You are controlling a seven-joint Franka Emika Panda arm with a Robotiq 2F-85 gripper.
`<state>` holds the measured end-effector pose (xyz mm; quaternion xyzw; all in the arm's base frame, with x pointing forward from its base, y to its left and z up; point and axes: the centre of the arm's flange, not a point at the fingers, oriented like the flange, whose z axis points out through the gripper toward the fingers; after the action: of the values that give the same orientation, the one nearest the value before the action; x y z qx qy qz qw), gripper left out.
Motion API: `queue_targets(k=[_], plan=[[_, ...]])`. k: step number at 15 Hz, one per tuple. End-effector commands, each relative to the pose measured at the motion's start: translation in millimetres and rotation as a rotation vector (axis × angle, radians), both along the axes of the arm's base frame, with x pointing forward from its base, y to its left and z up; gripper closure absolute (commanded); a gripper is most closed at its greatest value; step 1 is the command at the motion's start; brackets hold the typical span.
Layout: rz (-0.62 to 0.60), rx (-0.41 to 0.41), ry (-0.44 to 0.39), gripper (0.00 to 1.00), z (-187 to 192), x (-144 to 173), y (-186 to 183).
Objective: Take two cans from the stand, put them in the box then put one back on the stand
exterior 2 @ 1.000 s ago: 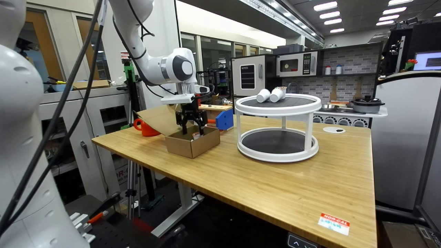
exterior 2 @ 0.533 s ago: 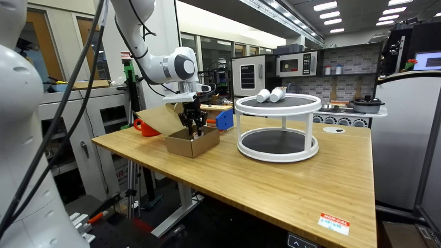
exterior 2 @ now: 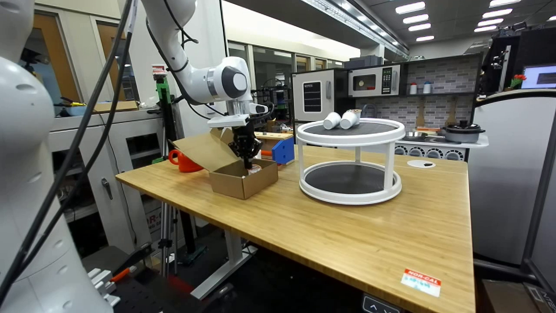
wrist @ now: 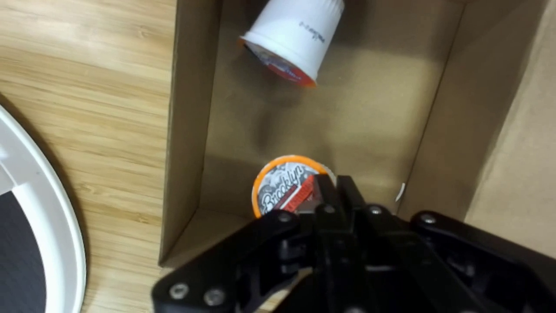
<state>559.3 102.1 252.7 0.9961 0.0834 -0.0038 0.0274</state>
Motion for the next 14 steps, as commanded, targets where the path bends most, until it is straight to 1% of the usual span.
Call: queue_targets(k=[1,6,10,14], plan=[[0.013,-0.005,0.028,1.0,-2.5,2.7,-7.3],[0.007,0.003,0.009,0.99,9.4,2.4,-14.5],[0.006,-0.001,-0.015,0.99,21.5,0.6,-27.0],[0.001,0.01,-0.061,0.99,47.9,-0.2,-40.5]])
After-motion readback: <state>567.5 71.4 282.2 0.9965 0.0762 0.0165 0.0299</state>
